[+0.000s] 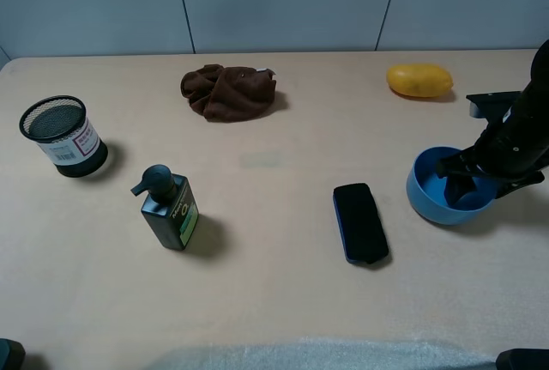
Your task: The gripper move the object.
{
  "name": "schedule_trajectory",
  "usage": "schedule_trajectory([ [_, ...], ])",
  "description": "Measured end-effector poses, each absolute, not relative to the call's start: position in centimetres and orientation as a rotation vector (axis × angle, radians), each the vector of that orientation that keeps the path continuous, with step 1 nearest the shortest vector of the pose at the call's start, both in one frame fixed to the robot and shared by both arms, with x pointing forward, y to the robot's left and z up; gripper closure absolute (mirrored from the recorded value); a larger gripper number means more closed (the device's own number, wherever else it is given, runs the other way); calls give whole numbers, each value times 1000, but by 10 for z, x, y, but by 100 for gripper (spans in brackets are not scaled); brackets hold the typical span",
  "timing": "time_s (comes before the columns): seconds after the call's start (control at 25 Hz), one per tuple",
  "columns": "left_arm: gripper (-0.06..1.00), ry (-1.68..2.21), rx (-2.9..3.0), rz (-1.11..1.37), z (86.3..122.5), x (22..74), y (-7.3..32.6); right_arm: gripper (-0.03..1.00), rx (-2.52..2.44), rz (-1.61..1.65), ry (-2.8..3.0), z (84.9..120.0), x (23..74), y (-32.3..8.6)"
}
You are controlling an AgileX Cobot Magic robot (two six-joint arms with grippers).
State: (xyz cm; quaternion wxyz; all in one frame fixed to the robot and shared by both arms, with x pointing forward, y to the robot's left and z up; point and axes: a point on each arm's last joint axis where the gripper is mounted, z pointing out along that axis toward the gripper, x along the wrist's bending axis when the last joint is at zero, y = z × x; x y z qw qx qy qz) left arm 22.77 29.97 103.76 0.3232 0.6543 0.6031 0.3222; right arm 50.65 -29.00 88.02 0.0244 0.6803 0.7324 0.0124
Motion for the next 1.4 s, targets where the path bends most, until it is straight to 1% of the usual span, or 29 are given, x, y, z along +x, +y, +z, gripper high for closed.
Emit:
schedule_trajectory([
  [0.12, -4, 1583, 1717, 846, 1038, 228, 300, 58, 2106, 39, 2265, 880, 506, -290],
  [0.52, -4, 1583, 1717, 846, 1038, 228, 300, 98, 2114, 47, 2259, 880, 507, -290],
  [0.56, -4, 1583, 1717, 846, 1038, 228, 300, 99, 2115, 54, 2254, 881, 508, -289],
  [1.08, -4, 1583, 1717, 846, 1038, 228, 300, 99, 2124, 45, 2257, 882, 508, -289],
  [1.4, -4, 1582, 1717, 845, 1038, 228, 300, 99, 2135, -5, 2278, 902, 520, -289],
])
